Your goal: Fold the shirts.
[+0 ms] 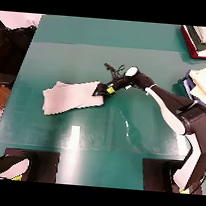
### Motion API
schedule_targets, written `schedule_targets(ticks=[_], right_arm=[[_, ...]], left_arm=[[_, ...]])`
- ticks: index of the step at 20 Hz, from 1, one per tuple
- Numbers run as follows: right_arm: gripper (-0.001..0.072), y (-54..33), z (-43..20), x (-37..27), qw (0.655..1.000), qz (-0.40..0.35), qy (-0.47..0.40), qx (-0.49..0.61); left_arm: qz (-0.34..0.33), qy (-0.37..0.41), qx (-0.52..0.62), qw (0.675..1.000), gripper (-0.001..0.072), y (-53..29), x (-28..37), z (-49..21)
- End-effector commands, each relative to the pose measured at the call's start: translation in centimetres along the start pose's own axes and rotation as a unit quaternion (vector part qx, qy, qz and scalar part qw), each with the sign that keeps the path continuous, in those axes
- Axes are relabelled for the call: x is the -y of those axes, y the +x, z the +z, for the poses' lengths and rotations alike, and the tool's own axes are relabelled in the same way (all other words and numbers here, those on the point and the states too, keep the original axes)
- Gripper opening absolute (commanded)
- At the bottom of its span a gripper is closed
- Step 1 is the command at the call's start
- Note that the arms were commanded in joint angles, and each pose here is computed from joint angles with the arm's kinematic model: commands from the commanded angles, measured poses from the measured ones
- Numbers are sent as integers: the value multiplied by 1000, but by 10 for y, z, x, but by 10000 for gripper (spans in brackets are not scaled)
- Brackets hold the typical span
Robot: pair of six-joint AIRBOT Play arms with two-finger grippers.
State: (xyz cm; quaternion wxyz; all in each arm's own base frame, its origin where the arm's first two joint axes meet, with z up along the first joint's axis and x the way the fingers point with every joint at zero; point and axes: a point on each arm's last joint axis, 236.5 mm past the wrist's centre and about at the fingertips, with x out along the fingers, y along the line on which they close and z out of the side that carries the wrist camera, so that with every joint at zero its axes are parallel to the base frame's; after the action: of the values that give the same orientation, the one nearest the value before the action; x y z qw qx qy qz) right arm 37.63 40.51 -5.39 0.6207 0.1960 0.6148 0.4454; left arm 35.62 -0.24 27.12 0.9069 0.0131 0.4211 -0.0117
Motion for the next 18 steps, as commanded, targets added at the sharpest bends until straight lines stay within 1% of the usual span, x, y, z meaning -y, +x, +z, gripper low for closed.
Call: schedule_targets(ticks=[1, 3, 6, 8, 10, 14, 18], right_arm=[[11, 8, 13, -35, 998, 21, -64, 9], [10, -11, 30, -44, 996, 21, -82, 30], [10, -75, 60, -46, 992, 17, -89, 84], [9, -135, 79, -28, 987, -16, -89, 130], [9, -206, 91, 0, 978, -69, -81, 179], [9, -357, 94, 63, 941, -167, -42, 292], [9, -492, 72, 131, 882, -233, 23, 408]], left_arm=[[0, 0, -7, 1000, 24, 0, 0, -3], [0, 0, -7, 1000, 24, 0, 0, -3], [0, 0, -7, 1000, 23, 0, 0, -3], [0, 0, -7, 1000, 24, 0, 0, -3], [-1, 0, -7, 1000, 24, 0, 0, -3], [-18, -1, -7, 1000, 24, 0, 8, -3], [-60, -1, -6, 998, 24, -2, 28, -3]])
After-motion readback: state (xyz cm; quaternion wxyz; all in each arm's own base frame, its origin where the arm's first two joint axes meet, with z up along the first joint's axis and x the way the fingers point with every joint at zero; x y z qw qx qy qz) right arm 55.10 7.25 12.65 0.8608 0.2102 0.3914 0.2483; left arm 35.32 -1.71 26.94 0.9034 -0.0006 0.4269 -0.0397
